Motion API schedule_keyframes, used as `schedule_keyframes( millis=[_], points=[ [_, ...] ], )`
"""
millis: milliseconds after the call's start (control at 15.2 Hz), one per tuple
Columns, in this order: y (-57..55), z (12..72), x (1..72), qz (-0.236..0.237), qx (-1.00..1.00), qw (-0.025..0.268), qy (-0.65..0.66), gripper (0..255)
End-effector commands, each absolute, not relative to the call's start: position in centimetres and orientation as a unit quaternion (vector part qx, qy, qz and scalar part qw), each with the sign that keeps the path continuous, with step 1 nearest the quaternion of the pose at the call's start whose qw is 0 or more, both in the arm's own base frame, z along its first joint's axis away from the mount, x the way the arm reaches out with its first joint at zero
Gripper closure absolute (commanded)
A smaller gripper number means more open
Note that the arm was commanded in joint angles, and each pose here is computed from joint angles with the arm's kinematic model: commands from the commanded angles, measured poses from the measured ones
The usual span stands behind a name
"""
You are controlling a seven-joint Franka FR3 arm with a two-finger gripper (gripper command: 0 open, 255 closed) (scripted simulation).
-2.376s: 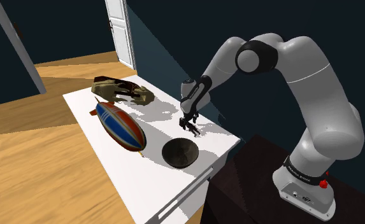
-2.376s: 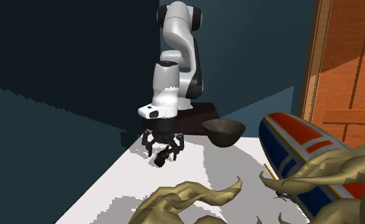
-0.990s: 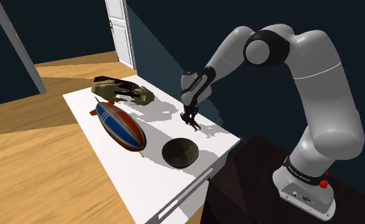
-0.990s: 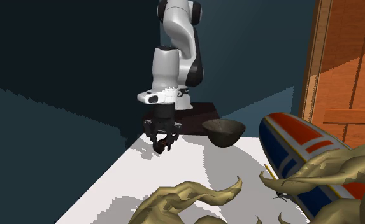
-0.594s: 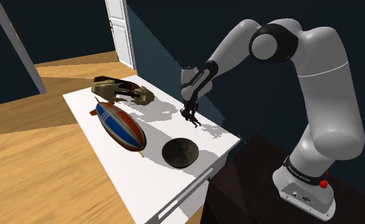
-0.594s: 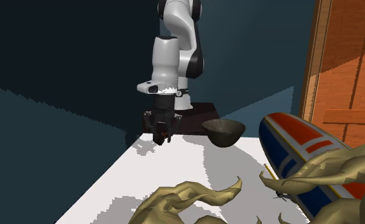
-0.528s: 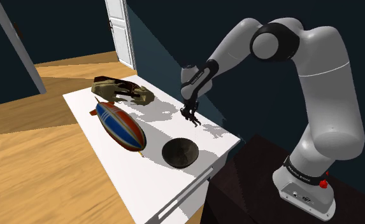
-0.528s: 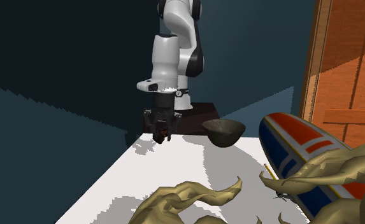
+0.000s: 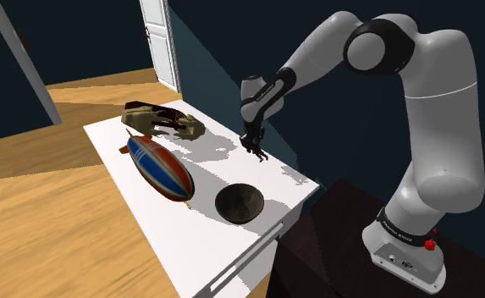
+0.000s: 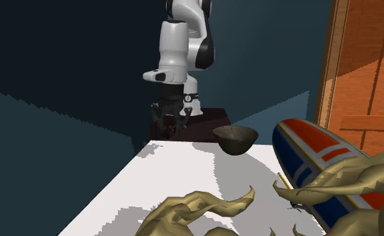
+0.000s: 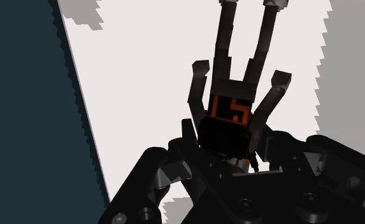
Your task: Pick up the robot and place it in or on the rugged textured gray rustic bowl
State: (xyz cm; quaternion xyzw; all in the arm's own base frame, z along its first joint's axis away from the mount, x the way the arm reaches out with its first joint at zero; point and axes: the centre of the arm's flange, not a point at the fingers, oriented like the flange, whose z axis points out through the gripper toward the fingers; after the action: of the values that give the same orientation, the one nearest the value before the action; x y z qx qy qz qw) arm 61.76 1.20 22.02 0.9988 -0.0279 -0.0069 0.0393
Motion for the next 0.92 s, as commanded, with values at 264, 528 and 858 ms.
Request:
schedule_keyframes(
  millis=[264, 528, 858],
  points=[
    [1.2, 25.2, 61.8, -0.007, 0.999, 0.039, -0.028, 255],
    [2.3, 26.5, 61.1, -0.007, 0.999, 0.039, -0.028, 255],
    [7.9, 26.6, 57.6, -0.007, 0.999, 0.039, -0.028, 255]
  ],
)
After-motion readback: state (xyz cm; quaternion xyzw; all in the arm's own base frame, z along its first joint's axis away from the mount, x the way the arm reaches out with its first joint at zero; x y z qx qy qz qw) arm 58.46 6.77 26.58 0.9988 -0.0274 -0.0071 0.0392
